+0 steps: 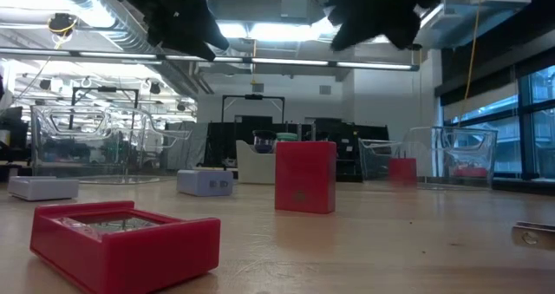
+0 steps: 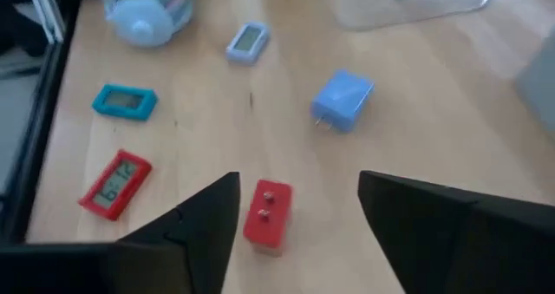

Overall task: Pick & Place Office items
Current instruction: Put the top red charger adapter into the right transparent bin

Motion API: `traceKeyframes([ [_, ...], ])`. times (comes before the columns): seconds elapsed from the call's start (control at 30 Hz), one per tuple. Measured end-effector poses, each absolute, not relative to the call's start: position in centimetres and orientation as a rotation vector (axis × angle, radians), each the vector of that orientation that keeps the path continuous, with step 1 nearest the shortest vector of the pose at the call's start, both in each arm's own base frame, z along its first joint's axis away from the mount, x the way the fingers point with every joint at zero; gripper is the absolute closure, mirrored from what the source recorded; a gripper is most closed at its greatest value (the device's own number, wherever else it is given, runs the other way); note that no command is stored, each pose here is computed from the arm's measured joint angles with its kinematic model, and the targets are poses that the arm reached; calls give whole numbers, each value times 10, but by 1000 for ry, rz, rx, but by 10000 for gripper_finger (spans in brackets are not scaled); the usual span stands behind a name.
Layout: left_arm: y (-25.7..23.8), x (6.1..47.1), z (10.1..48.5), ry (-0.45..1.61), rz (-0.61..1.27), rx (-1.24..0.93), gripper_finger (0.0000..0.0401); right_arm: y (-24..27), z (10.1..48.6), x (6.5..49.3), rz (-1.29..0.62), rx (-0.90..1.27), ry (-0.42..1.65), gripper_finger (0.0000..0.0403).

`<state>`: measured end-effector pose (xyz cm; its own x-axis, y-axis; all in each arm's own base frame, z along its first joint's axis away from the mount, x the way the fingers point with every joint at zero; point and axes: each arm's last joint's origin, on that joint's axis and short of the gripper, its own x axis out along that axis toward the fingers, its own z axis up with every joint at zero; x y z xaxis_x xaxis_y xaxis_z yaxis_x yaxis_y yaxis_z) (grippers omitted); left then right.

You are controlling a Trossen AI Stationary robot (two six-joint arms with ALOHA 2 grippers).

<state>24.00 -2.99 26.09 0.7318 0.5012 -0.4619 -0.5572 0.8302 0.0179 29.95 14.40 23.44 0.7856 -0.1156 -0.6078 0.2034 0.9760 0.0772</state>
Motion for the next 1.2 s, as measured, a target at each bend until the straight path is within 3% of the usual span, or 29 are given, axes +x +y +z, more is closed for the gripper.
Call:
traceKeyframes([
  [0.23,-30,240,261,472,583,-125,123,160,193,320,-165,119,670,107],
  [0.43,-30,240,260,480,583,-121,123,159,174,326,-212,115,694,82],
  [1.0,-30,239,260,487,583,-118,123,166,117,341,-258,157,733,80],
  [1.2,-30,239,260,488,583,-118,123,166,112,341,-289,168,726,85],
])
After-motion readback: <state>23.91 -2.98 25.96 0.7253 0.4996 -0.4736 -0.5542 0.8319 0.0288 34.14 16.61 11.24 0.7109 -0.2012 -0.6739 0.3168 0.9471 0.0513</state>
